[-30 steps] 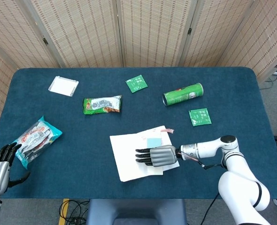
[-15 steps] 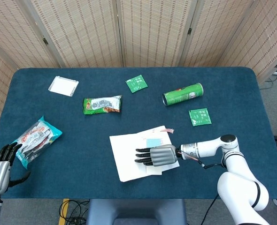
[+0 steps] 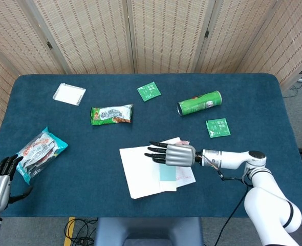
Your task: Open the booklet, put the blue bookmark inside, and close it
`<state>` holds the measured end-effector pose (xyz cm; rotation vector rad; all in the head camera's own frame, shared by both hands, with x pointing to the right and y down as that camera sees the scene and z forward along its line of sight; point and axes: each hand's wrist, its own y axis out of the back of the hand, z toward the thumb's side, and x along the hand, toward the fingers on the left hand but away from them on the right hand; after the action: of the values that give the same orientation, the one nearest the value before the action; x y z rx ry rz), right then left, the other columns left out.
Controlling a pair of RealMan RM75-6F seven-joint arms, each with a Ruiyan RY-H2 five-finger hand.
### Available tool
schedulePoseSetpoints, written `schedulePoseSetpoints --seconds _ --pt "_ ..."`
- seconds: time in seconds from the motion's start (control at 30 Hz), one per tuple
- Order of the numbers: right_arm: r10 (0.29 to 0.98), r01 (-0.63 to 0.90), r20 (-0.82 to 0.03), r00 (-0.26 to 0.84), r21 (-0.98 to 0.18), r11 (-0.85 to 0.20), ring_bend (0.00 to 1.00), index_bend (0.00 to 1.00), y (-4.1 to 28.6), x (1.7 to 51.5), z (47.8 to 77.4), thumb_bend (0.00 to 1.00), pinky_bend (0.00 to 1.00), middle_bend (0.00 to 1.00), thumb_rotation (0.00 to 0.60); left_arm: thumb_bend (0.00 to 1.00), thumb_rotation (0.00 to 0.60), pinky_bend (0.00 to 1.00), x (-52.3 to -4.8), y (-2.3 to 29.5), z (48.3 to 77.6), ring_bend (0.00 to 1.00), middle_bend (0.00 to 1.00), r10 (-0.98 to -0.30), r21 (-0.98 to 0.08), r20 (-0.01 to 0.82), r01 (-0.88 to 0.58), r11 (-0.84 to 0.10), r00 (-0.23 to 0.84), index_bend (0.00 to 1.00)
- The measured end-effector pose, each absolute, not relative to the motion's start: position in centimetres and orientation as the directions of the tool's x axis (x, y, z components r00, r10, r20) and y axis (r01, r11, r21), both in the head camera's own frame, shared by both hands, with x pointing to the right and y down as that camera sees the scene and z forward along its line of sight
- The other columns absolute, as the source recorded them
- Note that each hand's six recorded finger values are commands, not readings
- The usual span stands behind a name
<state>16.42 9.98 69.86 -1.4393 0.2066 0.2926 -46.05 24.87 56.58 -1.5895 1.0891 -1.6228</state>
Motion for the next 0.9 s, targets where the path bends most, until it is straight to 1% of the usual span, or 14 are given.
schedulePoseSetpoints --seconds 0.1,0.23,0.3,0.4,0.5,0.67,0.73,0.83,0.9 --pt "0.121 -0.332 -0.323 0.939 -0.941 0.062 0.00 0.19 9.7 17.1 70.0 0.38 0.00 0.08 0.600 0.24 0.600 0.16 -46.0 24.8 56.6 0.09 0.11 -0.871 -0.873 0.484 -0.120 -0.473 -0.087 0.15" --pt "0.187 -0.355 -0.352 0.917 -0.935 -0.014 0.00 0.19 9.4 18.3 70.2 0.50 0.00 0.09 0.600 0.24 0.600 0.16 -46.0 24.8 56.7 0.09 0.11 -0.870 -0.871 0.486 -0.123 -0.475 -0.084 0.15" --pt "0.213 -0.365 -0.367 0.906 -0.930 -0.050 0.00 0.19 9.4 18.8 70.3 0.57 0.00 0.09 0.600 0.24 0.600 0.16 -45.9 24.8 56.8 0.09 0.11 -0.869 -0.870 0.488 -0.125 -0.477 -0.079 0.15" --pt "0.253 -0.386 -0.401 0.880 -0.916 -0.110 0.00 0.20 9.5 19.6 70.3 0.69 0.00 0.09 0.600 0.24 0.600 0.16 -45.7 24.7 56.9 0.09 0.11 -0.870 -0.869 0.489 -0.127 -0.478 -0.069 0.15" --pt "0.291 -0.418 -0.453 0.843 -0.891 -0.177 0.00 0.23 9.8 20.5 70.5 0.77 0.00 0.09 0.600 0.24 0.600 0.16 -45.4 24.6 56.9 0.09 0.11 -0.871 -0.869 0.487 -0.130 -0.477 -0.059 0.15" --pt "0.349 -0.501 -0.576 0.740 -0.817 -0.286 0.00 0.23 10.1 22.5 71.2 0.84 0.00 0.09 0.600 0.24 0.600 0.16 -45.3 24.6 57.0 0.09 0.11 -0.872 -0.868 0.487 -0.133 -0.477 -0.053 0.15" --pt "0.375 -0.526 -0.618 0.691 -0.786 -0.326 0.00 0.23 10.0 23.5 71.5 0.85 0.00 0.09 0.600 0.24 0.600 0.16 -45.3 24.6 57.0 0.09 0.11 -0.872 -0.868 0.487 -0.134 -0.478 -0.052 0.15" --pt "0.405 -0.544 -0.652 0.641 -0.758 -0.359 0.00 0.24 9.9 24.8 71.8 0.87 0.00 0.09 0.600 0.24 0.600 0.16 -45.3 24.6 57.0 0.09 0.11 -0.872 -0.868 0.487 -0.135 -0.477 -0.051 0.15" --pt "0.413 -0.547 -0.661 0.626 -0.750 -0.371 0.00 0.24 9.9 25.1 72.0 0.88 0.00 0.08 0.600 0.24 0.600 0.16 -45.2 24.6 57.0 0.09 0.11 -0.871 -0.868 0.489 -0.134 -0.479 -0.049 0.15"
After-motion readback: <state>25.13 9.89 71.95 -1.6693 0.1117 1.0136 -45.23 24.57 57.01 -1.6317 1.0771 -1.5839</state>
